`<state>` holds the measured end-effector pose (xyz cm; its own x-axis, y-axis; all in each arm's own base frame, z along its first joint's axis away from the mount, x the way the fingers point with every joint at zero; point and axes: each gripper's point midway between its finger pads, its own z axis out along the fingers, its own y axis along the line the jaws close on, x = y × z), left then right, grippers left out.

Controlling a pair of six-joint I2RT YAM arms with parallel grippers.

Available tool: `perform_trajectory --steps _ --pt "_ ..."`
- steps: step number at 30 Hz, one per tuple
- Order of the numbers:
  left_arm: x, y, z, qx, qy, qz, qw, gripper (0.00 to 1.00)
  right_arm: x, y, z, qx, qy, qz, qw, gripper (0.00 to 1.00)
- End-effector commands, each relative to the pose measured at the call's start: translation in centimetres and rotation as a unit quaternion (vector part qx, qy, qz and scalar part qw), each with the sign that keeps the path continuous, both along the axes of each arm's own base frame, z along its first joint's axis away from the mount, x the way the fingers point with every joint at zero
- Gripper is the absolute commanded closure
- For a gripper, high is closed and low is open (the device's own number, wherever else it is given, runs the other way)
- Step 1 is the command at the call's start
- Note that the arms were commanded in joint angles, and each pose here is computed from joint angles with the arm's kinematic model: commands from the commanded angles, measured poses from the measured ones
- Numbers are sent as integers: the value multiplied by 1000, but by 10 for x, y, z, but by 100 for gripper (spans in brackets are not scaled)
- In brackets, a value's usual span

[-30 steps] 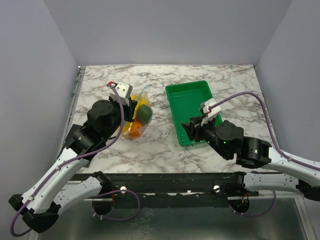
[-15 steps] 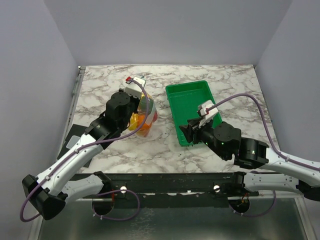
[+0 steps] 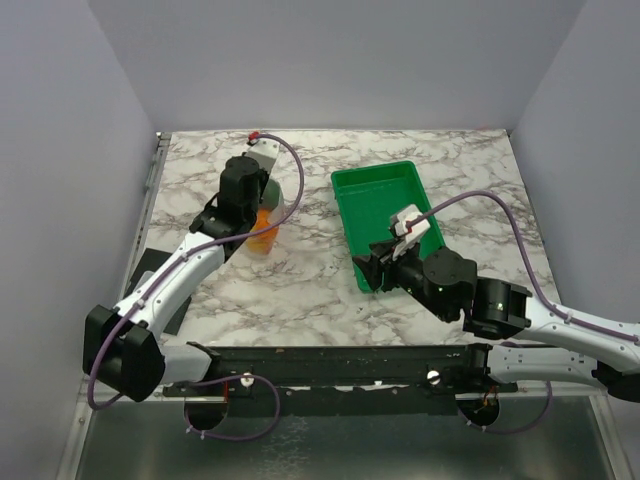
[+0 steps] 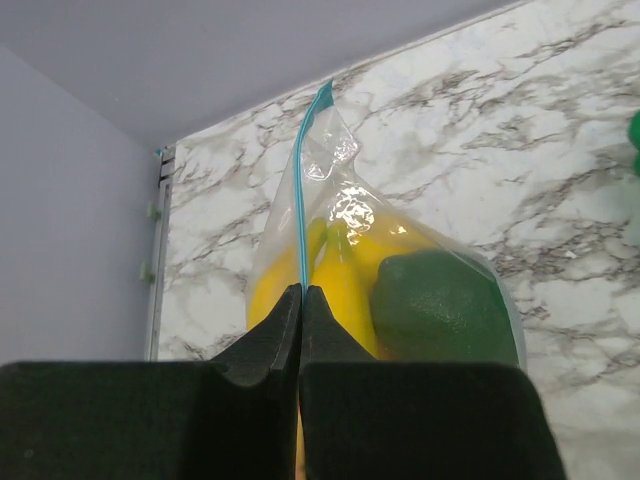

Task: Place the food in the zip-top bag and seal the zipper
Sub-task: Place the zipper food storage bag at the center of the board.

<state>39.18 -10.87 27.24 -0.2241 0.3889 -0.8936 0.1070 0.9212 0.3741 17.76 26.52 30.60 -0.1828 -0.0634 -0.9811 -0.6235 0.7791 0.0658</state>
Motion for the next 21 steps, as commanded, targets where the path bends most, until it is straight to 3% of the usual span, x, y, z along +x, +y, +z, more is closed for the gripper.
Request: perform_trajectory --steps 1,7,21 --pt "31 15 30 -3 -64 10 998 100 -2 8 0 7 -6 17 1000 49" --pt "49 13 6 29 -46 7 999 100 -3 12 -3 7 -7 24 1000 49" --pt "24 -57 -62 -94 54 -100 989 100 -4 11 -14 7 0 24 1000 48"
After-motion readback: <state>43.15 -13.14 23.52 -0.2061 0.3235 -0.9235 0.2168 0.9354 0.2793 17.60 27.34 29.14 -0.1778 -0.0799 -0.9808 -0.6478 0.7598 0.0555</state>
